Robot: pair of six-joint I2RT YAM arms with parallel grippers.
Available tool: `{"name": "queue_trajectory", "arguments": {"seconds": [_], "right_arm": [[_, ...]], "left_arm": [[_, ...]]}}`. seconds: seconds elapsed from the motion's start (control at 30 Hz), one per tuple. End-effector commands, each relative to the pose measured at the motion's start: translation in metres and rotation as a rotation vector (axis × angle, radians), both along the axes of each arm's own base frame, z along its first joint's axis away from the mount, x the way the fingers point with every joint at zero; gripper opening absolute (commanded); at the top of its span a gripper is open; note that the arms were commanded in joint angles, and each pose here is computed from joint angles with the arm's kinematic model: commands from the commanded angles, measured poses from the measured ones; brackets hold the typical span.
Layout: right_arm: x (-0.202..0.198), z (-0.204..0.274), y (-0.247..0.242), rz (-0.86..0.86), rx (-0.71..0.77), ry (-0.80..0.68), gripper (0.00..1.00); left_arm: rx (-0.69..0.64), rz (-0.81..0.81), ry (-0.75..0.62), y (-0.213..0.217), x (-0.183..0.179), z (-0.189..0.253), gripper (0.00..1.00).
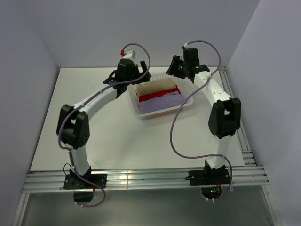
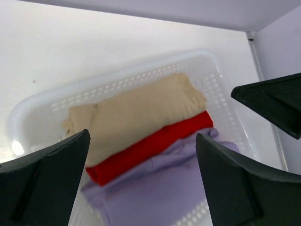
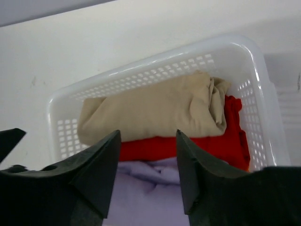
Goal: Roll the t-shirts
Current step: Place the rolled tshirt into the container
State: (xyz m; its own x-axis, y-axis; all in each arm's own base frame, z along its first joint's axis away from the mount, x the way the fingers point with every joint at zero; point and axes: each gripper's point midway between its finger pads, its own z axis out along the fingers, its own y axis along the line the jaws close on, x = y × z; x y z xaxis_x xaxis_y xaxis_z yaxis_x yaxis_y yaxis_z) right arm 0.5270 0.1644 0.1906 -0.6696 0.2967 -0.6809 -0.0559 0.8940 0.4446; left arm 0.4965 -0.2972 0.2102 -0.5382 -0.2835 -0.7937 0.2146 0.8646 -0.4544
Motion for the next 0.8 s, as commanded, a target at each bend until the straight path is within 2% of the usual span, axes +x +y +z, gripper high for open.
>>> {"name": "queue_trajectory", "arguments": {"seconds": [0.0, 0.03, 0.07, 0.1, 0.13, 0.17, 0.23, 0.27, 0.3, 0.37, 0.4, 0.47, 0.5, 0.53, 0.57, 0.67, 0.77], "right_arm": [[-0.025, 0.053, -0.013, -0.021, 0.002, -0.110, 0.59], [-0.034, 0.042, -0.019, -0.047, -0.014, -0.085, 0.66], [-0.045, 0.055, -0.022, -0.066, -0.006, -0.107, 0.67], [-0.056, 0.044, -0.027, -0.082, -0.017, -0.079, 0.70], [-0.062, 0.043, -0.031, -0.103, -0.029, -0.078, 0.71], [-0.074, 0.055, -0.032, -0.104, -0.025, -0.106, 0.71], [-0.094, 0.039, -0.036, -0.112, -0.045, -0.078, 0.69], [-0.105, 0.050, -0.039, -0.121, -0.047, -0.111, 0.68], [-0.118, 0.031, -0.039, -0.116, -0.057, -0.077, 0.68], [-0.136, 0.039, -0.042, -0.119, -0.032, -0.112, 0.68], [-0.149, 0.019, -0.044, -0.120, -0.038, -0.077, 0.68], [-0.164, 0.026, -0.046, -0.123, -0.005, -0.126, 0.68], [-0.178, 0.004, -0.044, -0.103, 0.001, -0.090, 0.68], [-0.184, 0.011, -0.045, -0.109, 0.024, -0.122, 0.68], [-0.189, 0.004, -0.048, -0.122, 0.020, -0.110, 0.68], [-0.201, -0.019, -0.052, -0.136, 0.003, -0.085, 0.67], [-0.205, -0.043, -0.048, -0.116, 0.002, -0.048, 0.61]], "left_arm": [[-0.031, 0.074, -0.082, 0.029, -0.023, 0.044, 0.99], [-0.049, 0.098, -0.106, 0.040, -0.031, 0.060, 1.00], [-0.048, 0.107, -0.093, 0.046, -0.037, 0.058, 0.99], [-0.046, 0.117, -0.063, 0.052, -0.044, 0.047, 0.99], [-0.055, 0.134, -0.070, 0.061, -0.051, 0.055, 0.99], [-0.046, 0.143, -0.039, 0.067, -0.059, 0.041, 0.99], [-0.057, 0.157, -0.044, 0.077, -0.073, 0.045, 0.99], [-0.061, 0.163, -0.040, 0.080, -0.079, 0.043, 0.99], [-0.074, 0.169, -0.033, 0.086, -0.090, 0.038, 0.99], [-0.096, 0.168, -0.022, 0.090, -0.103, 0.032, 0.99], [-0.092, 0.166, 0.003, 0.093, -0.112, 0.016, 0.99], [-0.137, 0.138, -0.011, 0.093, -0.129, 0.019, 0.98], [-0.133, 0.129, 0.024, 0.096, -0.140, -0.002, 0.98], [-0.180, 0.107, -0.021, 0.094, -0.145, 0.010, 0.97], [-0.194, 0.087, 0.020, 0.093, -0.157, -0.009, 0.97], [-0.220, 0.082, 0.068, 0.090, -0.170, -0.030, 0.92], [-0.212, 0.094, 0.128, 0.087, -0.175, -0.055, 0.90]]}}
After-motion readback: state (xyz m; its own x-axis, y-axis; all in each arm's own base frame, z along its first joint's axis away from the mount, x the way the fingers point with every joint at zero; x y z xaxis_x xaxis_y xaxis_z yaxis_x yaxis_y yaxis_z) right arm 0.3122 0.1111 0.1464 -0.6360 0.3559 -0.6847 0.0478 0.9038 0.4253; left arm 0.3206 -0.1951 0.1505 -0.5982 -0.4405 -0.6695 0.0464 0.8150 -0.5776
